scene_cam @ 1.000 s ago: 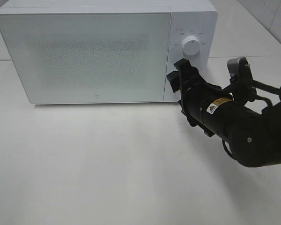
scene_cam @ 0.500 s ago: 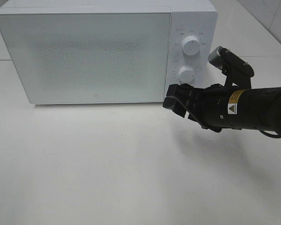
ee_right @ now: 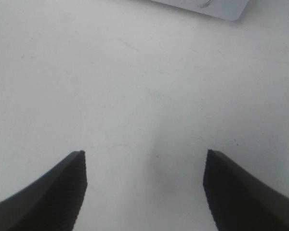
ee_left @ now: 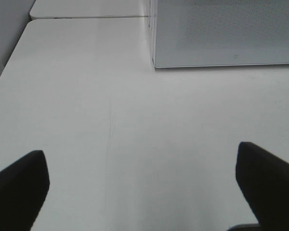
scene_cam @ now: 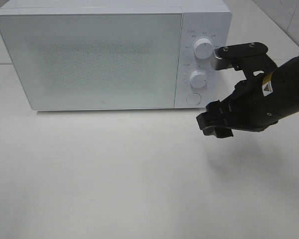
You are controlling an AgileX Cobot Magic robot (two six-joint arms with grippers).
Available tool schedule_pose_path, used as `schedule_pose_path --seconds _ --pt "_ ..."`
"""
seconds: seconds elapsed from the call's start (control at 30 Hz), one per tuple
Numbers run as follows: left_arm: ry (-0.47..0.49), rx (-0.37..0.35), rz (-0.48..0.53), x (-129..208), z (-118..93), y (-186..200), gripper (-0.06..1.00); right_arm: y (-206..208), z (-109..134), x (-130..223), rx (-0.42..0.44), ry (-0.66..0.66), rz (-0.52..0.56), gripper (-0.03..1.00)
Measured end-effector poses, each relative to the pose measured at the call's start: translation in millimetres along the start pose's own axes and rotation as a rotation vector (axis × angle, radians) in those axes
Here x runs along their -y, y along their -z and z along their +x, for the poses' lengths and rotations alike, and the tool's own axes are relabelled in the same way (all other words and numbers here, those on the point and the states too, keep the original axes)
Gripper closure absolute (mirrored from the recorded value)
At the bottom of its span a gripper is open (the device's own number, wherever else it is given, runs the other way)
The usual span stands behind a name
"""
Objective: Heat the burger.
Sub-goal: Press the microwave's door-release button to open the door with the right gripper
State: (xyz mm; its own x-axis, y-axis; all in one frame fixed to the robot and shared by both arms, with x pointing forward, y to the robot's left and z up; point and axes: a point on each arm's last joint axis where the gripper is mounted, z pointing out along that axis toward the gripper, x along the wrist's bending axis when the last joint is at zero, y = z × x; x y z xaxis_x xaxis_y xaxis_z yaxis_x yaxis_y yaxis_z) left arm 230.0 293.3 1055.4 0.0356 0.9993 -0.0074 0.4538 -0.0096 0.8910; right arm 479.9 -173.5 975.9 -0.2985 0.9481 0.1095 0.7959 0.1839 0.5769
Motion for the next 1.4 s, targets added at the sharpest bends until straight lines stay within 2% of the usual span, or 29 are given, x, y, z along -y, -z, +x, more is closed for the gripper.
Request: schedule_pose_path --seconds 0.17,0.37,0.73,0.93,1.0,1.07,1.1,1.17,1.2,1.4 --pt "0.000 0.000 0.002 0 0 0 -0.03 21 0 5 -0.004 0.068 0.050 0.29" --pt "0.000 0.000 0.002 0 0 0 -0.03 52 -2 11 0.000 0.073 0.086 0.29" --pt "0.000 0.000 0.002 0 0 0 -0.03 108 -6 26 -0.003 0.077 0.069 0.29" --pt "0.000 0.000 0.002 0 0 0 -0.03 149 -9 40 -0.015 0.093 0.001 0.29" --pt "0.000 0.000 0.002 0 0 0 -0.03 171 -12 50 -0.025 0.105 -0.063 0.29" --pt "0.000 0.000 0.002 0 0 0 -0.03 177 -12 52 -0.028 0.113 -0.081 0.29" --pt "0.000 0.000 0.002 0 0 0 -0.03 192 -14 61 -0.035 0.122 -0.134 0.29" --pt "0.000 0.000 0.002 0 0 0 -0.03 198 -15 65 -0.037 0.126 -0.150 0.29" --pt "0.000 0.000 0.002 0 0 0 -0.03 211 -18 74 -0.034 0.138 -0.198 0.29" --pt "0.000 0.000 0.002 0 0 0 -0.03 235 -26 96 -0.013 0.147 -0.289 0.28"
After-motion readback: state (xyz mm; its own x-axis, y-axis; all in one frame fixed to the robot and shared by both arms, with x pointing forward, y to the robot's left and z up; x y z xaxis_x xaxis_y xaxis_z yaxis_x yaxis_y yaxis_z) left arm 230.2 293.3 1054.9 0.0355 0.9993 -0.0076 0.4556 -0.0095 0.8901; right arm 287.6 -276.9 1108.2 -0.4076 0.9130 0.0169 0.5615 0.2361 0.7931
